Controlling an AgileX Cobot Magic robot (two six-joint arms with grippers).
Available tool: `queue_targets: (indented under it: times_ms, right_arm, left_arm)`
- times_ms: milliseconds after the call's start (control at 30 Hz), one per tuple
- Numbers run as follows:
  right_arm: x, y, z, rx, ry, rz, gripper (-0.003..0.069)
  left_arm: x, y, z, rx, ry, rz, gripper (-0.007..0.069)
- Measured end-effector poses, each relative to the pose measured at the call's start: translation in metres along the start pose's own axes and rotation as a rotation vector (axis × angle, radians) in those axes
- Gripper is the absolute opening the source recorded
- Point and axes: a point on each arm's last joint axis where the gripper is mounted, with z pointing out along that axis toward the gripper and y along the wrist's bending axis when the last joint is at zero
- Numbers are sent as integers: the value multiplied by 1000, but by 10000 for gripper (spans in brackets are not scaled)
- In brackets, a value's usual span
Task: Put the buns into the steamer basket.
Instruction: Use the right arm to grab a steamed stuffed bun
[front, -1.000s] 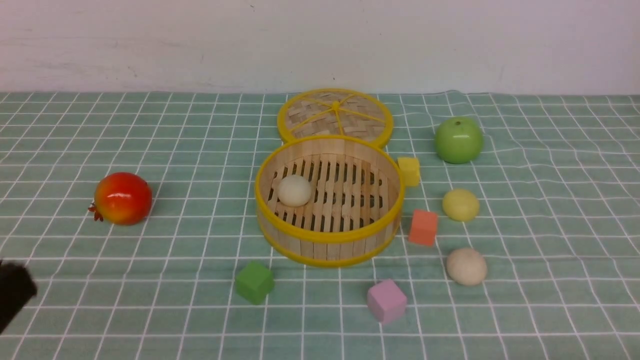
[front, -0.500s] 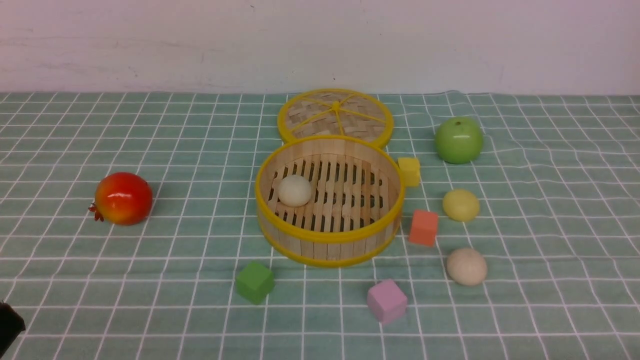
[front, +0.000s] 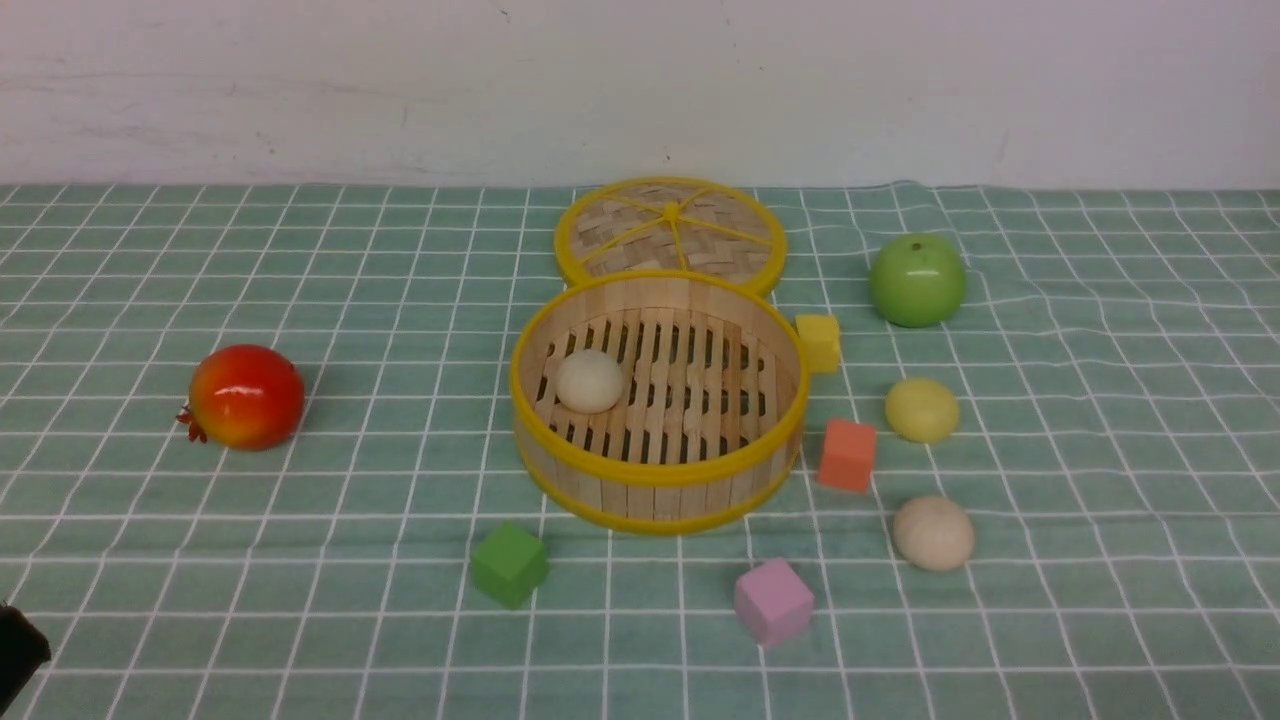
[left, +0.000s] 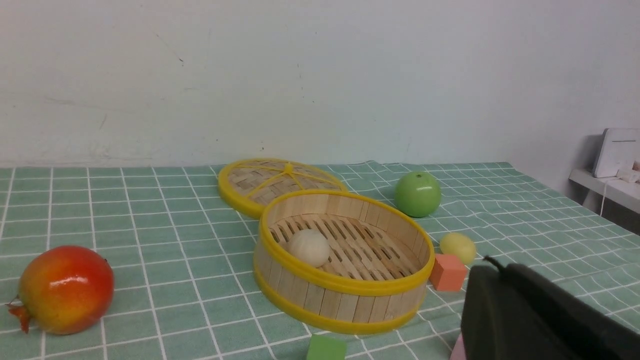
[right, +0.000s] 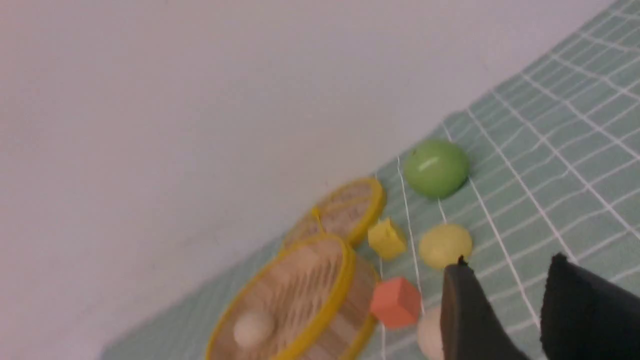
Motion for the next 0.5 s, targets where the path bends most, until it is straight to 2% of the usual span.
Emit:
queue_targets:
  times_ms: [67, 200, 233, 300, 500]
  right_arm:
    - [-11, 14, 2, 20, 118, -87, 201]
    - [-36, 53, 37, 128, 668, -410, 134]
    - [-37, 55, 40, 135, 667, -413, 134]
    - [-37, 68, 75, 177, 895, -526, 122]
    - [-16, 74, 156, 242, 1108, -631, 121]
  left_arm:
    - [0, 0, 0, 0, 0, 0, -14]
    - [0, 0, 0, 0, 0, 0, -14]
    - [0, 0, 0, 0, 0, 0, -14]
    - [0, 0, 0, 0, 0, 0, -14]
    - [0, 0, 0, 0, 0, 0, -14]
